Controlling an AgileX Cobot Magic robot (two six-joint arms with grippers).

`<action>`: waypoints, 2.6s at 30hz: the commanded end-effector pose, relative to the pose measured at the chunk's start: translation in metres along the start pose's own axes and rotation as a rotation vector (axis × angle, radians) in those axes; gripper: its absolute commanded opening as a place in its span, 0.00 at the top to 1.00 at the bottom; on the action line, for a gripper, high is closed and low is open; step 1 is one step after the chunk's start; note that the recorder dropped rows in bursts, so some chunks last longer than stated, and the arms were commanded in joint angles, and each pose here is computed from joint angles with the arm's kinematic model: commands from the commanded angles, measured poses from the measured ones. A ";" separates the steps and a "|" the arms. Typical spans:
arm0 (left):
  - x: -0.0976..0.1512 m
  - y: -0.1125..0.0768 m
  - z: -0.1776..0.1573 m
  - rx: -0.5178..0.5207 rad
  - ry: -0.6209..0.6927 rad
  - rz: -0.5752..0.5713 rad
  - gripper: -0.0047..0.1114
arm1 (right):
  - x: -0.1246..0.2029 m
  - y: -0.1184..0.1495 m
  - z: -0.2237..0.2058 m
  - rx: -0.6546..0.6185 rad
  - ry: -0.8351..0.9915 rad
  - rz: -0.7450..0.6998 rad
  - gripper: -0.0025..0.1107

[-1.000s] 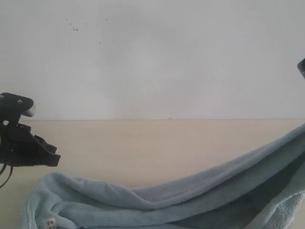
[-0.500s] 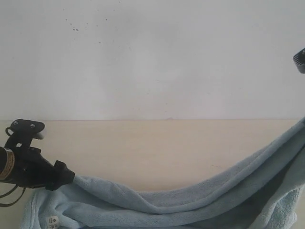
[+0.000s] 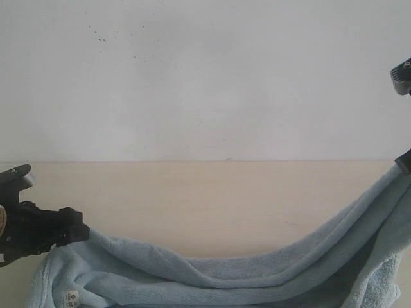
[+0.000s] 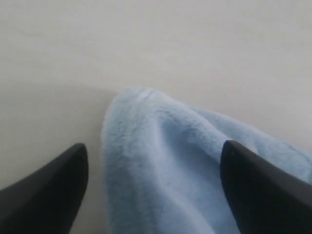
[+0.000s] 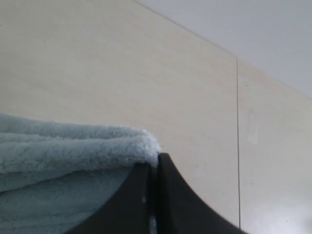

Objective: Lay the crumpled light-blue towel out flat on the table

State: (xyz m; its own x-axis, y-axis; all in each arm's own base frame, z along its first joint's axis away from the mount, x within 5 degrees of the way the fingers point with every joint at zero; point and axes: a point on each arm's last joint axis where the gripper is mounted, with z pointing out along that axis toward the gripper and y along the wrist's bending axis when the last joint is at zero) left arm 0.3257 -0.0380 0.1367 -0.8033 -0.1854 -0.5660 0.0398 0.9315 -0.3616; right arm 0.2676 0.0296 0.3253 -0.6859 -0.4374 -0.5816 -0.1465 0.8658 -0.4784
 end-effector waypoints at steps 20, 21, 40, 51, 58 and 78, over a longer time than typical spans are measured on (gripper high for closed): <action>-0.027 -0.018 -0.009 0.117 -0.036 0.086 0.92 | -0.002 0.001 -0.003 -0.023 -0.030 0.032 0.98; -0.032 -0.023 -0.016 0.139 -0.058 0.097 0.93 | -0.002 0.000 -0.003 -0.019 -0.030 0.027 0.98; -0.040 -0.102 -0.245 0.294 -0.662 0.392 0.93 | 0.012 -0.058 -0.115 0.155 -0.202 0.026 0.98; 0.004 -0.108 -0.294 0.348 -0.775 0.384 0.93 | 0.051 -0.077 -0.191 0.120 -0.219 -0.099 0.98; 0.029 -0.078 -0.234 0.256 -0.588 0.262 0.93 | 0.060 -0.059 -0.173 0.040 -0.118 -0.228 0.98; 0.024 -0.021 -0.131 -0.092 -0.291 0.160 0.93 | 0.015 0.030 -0.008 -0.123 -0.077 -0.421 0.98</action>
State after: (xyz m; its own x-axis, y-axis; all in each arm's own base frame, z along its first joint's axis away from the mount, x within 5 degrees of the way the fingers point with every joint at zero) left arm 0.2155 -0.0264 0.2336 -0.5749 -0.0794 -0.8144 0.1540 0.9670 -0.2029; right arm 0.2336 0.0457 0.3200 -0.5002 -0.7601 -0.4148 -0.4714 0.6409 -0.6058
